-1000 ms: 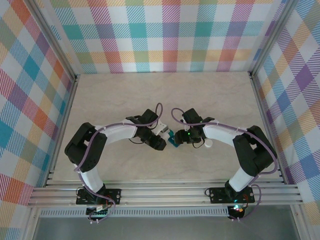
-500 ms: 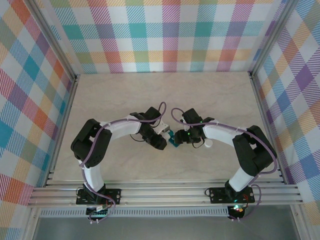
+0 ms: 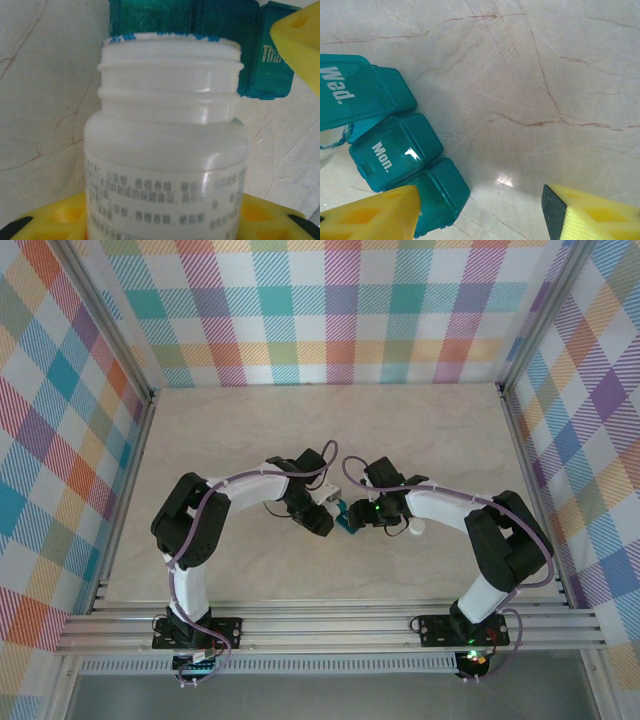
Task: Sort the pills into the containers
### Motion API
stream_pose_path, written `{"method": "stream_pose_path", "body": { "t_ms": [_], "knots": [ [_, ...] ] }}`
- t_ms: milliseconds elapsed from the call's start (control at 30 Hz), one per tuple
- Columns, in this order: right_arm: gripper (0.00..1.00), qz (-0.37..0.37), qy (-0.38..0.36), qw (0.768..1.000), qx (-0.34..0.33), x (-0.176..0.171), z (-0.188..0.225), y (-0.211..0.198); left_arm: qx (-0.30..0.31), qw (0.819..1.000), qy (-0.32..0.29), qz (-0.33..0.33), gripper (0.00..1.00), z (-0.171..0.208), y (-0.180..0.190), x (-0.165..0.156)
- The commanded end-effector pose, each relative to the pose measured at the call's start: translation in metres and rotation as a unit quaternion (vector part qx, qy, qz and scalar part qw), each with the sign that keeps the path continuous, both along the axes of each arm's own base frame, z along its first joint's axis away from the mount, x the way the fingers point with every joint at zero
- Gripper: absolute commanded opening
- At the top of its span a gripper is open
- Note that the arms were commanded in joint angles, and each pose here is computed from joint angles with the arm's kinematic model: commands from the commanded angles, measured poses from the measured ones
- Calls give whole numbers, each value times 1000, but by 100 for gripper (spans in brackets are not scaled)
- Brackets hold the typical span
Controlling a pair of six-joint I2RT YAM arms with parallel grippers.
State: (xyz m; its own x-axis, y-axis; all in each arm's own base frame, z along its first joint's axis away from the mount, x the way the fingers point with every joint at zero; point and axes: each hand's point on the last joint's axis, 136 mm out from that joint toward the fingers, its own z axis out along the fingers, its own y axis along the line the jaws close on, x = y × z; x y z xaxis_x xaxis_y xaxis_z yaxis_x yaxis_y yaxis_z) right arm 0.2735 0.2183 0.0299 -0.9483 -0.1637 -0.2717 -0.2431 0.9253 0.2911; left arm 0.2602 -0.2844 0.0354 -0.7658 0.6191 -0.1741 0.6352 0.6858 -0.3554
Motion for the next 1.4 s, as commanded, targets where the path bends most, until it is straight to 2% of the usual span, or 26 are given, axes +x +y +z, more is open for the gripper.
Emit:
{"method": "stream_pose_path", "body": {
  "t_ms": [0, 1367],
  "knots": [
    [67, 5, 22, 1000, -16, -12, -16, -5, 26, 999, 13, -16, 0, 0, 3, -7],
    [67, 3, 28, 1000, -14, -14, -19, -5, 100, 993, 57, -38, 0, 8, 12, -1]
  ]
}}
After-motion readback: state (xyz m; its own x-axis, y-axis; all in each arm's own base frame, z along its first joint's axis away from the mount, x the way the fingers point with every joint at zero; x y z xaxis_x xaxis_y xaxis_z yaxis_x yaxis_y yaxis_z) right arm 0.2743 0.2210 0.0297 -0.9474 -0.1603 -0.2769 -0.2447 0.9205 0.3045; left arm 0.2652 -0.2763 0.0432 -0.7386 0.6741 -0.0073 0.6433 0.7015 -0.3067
